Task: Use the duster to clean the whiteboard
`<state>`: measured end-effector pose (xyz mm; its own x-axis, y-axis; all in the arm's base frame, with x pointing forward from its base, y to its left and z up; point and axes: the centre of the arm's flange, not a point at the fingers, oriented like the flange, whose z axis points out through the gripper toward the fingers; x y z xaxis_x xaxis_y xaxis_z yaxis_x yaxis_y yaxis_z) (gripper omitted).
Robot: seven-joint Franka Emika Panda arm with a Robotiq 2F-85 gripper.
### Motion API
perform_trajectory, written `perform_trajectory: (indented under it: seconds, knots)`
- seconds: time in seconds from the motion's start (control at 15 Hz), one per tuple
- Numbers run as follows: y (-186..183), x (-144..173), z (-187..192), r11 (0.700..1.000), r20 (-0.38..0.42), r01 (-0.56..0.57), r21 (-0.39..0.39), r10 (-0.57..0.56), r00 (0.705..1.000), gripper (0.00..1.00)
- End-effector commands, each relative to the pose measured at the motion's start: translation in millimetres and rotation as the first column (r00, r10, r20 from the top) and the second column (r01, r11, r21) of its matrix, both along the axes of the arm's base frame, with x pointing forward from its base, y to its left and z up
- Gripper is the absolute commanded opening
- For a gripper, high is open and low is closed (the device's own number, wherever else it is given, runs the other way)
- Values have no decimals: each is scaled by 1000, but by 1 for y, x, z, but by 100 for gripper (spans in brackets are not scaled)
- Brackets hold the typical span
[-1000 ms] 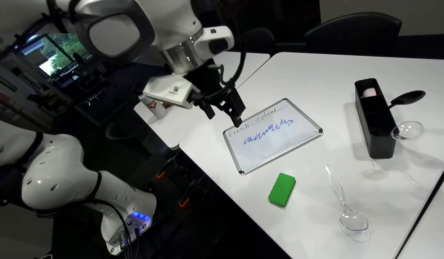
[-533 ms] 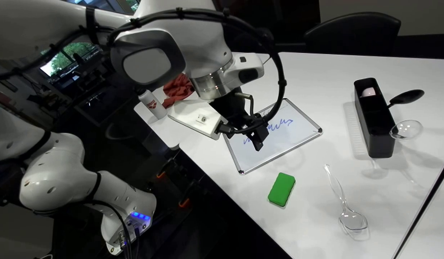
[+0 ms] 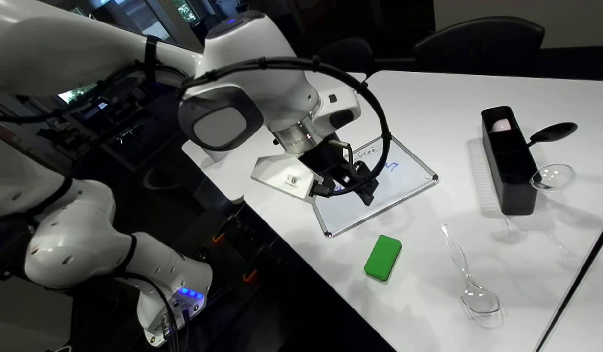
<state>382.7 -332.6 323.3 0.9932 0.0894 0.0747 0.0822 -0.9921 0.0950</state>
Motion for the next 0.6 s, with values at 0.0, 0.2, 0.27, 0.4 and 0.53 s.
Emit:
perform_trajectory:
  seconds: [0.0,0.2,0.27,0.4,0.53]
  knots:
    - [-3,2,-56,1000,36,-13,4,13,999,100]
    - [-11,3,-91,1000,12,-18,9,18,1000,100]
    - [-13,3,-100,1000,-8,-22,8,22,1000,100]
    - [-18,3,-118,999,-61,-47,14,47,997,100]
    - [-24,4,-135,996,-107,-89,-2,89,990,100]
